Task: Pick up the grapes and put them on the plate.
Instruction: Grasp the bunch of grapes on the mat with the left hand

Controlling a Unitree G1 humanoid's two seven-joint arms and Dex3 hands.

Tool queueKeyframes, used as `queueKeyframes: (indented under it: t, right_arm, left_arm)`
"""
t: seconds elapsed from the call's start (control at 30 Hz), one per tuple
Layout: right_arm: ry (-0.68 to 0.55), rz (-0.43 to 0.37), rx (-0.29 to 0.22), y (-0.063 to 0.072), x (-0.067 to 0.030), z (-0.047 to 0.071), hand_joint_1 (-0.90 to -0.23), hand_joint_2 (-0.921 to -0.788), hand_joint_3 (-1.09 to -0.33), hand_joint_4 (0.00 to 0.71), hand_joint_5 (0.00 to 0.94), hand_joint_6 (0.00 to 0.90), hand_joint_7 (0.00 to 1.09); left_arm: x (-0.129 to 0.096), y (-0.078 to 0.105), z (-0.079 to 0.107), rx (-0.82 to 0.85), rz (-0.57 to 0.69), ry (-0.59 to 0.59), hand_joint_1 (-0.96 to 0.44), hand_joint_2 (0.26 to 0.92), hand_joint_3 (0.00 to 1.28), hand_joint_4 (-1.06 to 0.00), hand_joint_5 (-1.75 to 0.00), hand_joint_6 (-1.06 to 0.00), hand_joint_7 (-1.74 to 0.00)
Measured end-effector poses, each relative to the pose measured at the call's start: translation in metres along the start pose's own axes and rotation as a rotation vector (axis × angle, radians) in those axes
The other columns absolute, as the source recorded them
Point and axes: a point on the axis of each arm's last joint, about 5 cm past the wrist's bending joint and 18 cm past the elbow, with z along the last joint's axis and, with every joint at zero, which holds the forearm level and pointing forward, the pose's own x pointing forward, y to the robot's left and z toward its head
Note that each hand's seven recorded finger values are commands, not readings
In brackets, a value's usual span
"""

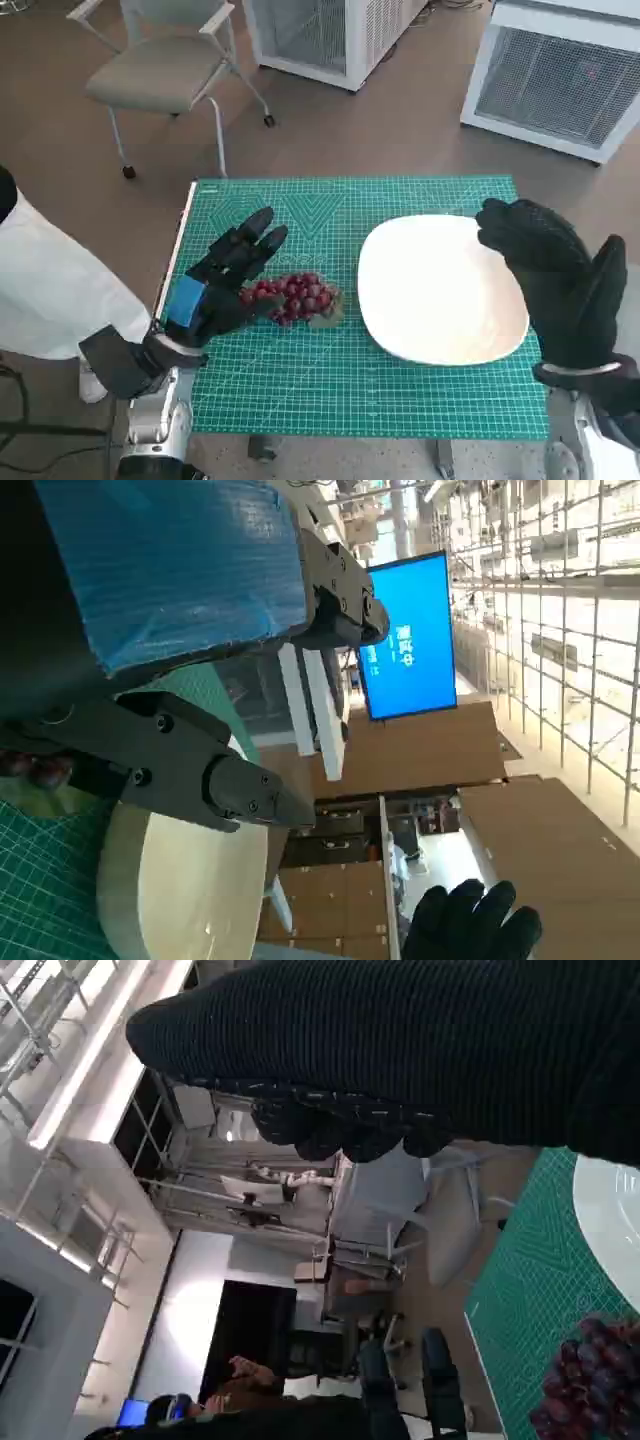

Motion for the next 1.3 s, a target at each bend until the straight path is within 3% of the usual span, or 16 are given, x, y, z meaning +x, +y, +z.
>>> queueKeyframes:
  t: [1.3]
  right_arm:
    - [-0.004, -0.004, -0.002, -0.0007, -0.0004, -0.0014, -0.307, -0.921, -0.605, 0.375, 0.923, 0.264, 1.02]
  left_arm:
    - [-0.0001, 0.0004, 0.0002, 0.002, -0.008, 0.001, -0.27, 0.921, 0.01, -0.36, 0.00, -0.41, 0.00]
